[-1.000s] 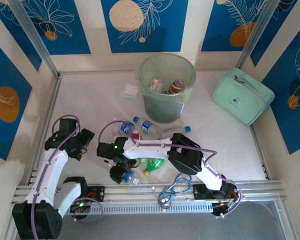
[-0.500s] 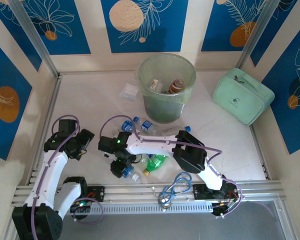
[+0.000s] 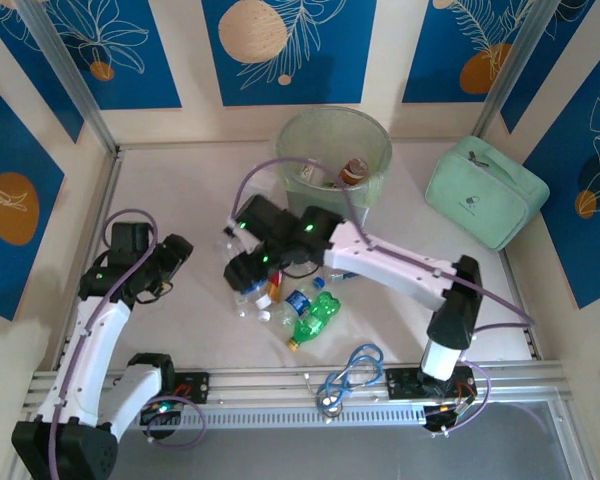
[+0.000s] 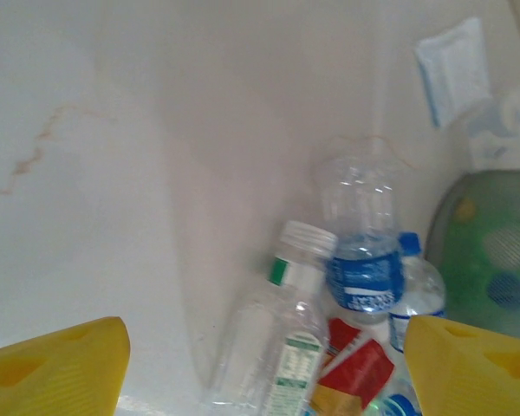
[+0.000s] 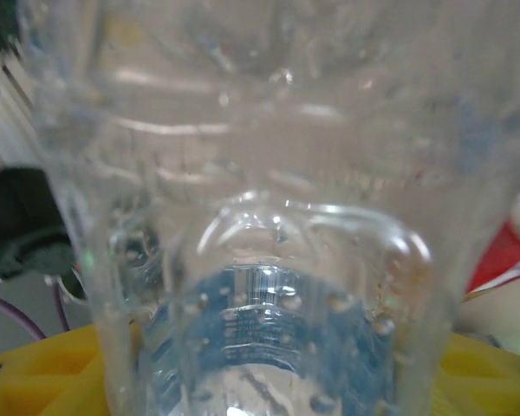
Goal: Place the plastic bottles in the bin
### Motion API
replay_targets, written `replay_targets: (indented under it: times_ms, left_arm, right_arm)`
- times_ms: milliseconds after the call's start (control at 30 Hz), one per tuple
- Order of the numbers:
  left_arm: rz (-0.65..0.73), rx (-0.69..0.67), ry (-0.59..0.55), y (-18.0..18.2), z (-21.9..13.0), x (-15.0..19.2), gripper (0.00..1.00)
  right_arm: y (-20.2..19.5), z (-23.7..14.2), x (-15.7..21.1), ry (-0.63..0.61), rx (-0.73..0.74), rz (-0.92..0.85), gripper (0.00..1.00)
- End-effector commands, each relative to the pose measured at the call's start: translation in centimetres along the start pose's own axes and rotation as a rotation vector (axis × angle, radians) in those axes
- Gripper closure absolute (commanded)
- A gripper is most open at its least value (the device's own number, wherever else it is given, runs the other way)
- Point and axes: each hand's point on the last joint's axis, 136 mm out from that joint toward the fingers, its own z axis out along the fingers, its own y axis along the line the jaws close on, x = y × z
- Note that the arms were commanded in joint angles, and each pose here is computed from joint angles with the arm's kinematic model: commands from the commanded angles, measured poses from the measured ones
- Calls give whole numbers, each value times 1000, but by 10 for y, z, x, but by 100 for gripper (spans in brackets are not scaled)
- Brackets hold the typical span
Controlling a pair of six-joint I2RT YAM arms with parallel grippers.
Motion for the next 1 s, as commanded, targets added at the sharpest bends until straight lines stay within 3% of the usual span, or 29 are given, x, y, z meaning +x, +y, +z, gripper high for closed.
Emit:
replay_targets:
  times_ms: [0,200,367,700,867,967]
  left_arm:
    - [80,62,15,-26,-1,4,18]
    - [146,84,58,-51,11,21,18]
    - [158,93,71,-62,18,24,18]
    - [165,83,93,-66,28,26,17]
    - [164,73,97,-67,33,26,17]
    - [165,69,98,-67,36,25,16]
  right_arm:
    - [-6,-62,-48,-195,-42,80,40]
    - [-55,-139,-106,-404,-20,228,41]
    - [-108,-169,-136,-494,35,366,41]
    - [-220,-149,-159,-478,124,604,41]
    - [-247,-134,-158,-447,145,655,40]
    - [-260,-127,-152,-430,173,678,34]
